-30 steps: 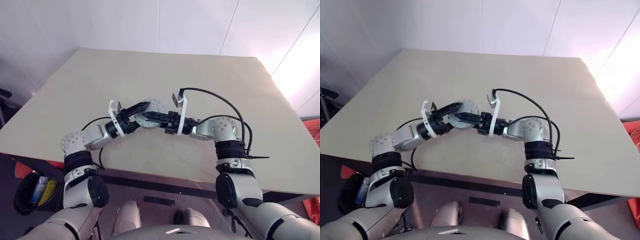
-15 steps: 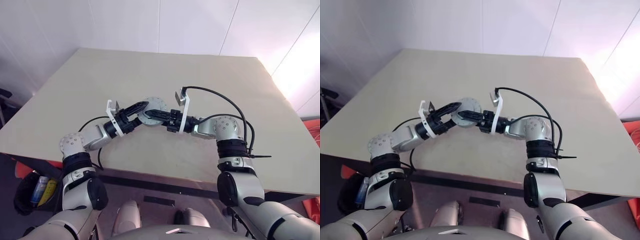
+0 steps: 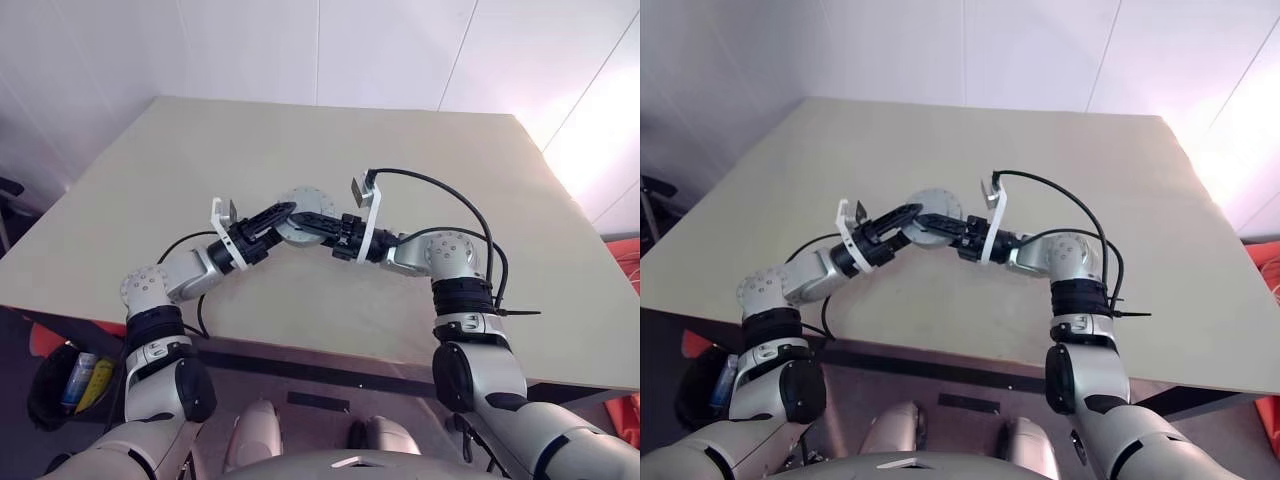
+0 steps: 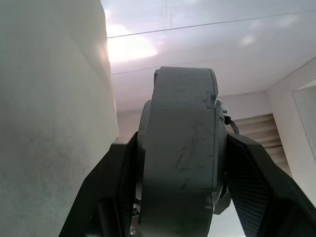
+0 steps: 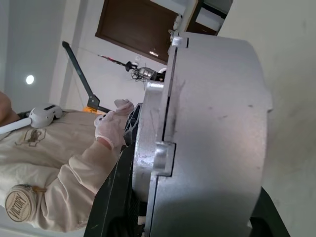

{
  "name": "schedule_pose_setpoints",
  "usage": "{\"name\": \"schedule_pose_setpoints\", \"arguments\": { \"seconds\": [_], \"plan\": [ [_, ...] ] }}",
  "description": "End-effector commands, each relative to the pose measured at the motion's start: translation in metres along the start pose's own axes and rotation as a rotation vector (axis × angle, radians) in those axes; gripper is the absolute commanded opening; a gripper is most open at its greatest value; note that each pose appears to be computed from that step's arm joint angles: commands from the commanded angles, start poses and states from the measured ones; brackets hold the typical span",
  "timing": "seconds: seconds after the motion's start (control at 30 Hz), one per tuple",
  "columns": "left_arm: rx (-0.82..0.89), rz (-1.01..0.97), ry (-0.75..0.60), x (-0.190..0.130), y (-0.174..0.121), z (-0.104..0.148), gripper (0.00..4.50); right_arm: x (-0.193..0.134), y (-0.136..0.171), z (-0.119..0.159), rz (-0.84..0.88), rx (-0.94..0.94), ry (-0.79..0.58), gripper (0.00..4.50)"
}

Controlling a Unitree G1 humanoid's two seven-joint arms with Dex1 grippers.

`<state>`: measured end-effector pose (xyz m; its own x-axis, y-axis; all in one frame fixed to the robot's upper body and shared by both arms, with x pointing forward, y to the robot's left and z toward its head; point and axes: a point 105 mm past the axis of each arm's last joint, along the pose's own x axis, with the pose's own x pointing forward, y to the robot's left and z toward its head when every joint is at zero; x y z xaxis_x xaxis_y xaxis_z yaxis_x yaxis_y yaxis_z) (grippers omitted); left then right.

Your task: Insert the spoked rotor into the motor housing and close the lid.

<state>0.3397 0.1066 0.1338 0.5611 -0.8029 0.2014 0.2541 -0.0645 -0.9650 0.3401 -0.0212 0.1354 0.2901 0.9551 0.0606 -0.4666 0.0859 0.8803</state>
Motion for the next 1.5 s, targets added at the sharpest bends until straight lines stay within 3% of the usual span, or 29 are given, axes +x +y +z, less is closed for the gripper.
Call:
{"name": "schedule_pose_setpoints", "arguments": {
  "seconds": [0.03, 0.17, 0.2, 0.4, 0.63, 0.77, 1.2, 1.5],
  "plan": [
    [0.033, -0.045, -0.014, 0.000, -0.013, 0.007, 2.26, -0.003, 0.003, 0.013, -0.042, -0.121, -0.022, 2.99],
    [0.031, -0.047, -0.022, 0.000, -0.013, 0.009, 2.26, -0.002, 0.001, 0.012, -0.069, -0.169, -0.011, 4.32],
    [0.031, -0.047, -0.023, 0.000, -0.013, 0.009, 2.26, -0.001, 0.001, 0.012, -0.068, -0.172, -0.011, 4.47],
    [0.046, -0.040, -0.067, -0.002, -0.012, 0.017, 2.26, -0.002, -0.015, 0.015, -0.158, -0.198, -0.033, 4.47],
    [0.130, -0.025, -0.292, -0.022, -0.017, 0.062, 2.26, -0.015, -0.055, 0.028, -0.402, -0.259, -0.094, 4.47],
    [0.147, -0.025, -0.345, -0.032, -0.019, 0.074, 2.26, -0.019, -0.058, 0.032, -0.426, -0.265, -0.112, 4.47],
    [0.165, -0.036, -0.342, -0.030, -0.019, 0.072, 2.26, -0.018, -0.058, 0.032, -0.407, -0.223, -0.112, 4.47],
    [0.190, -0.042, -0.508, -0.044, -0.022, 0.094, 2.26, -0.019, -0.063, 0.034, -0.455, -0.242, -0.125, 4.47]
  ]
}}
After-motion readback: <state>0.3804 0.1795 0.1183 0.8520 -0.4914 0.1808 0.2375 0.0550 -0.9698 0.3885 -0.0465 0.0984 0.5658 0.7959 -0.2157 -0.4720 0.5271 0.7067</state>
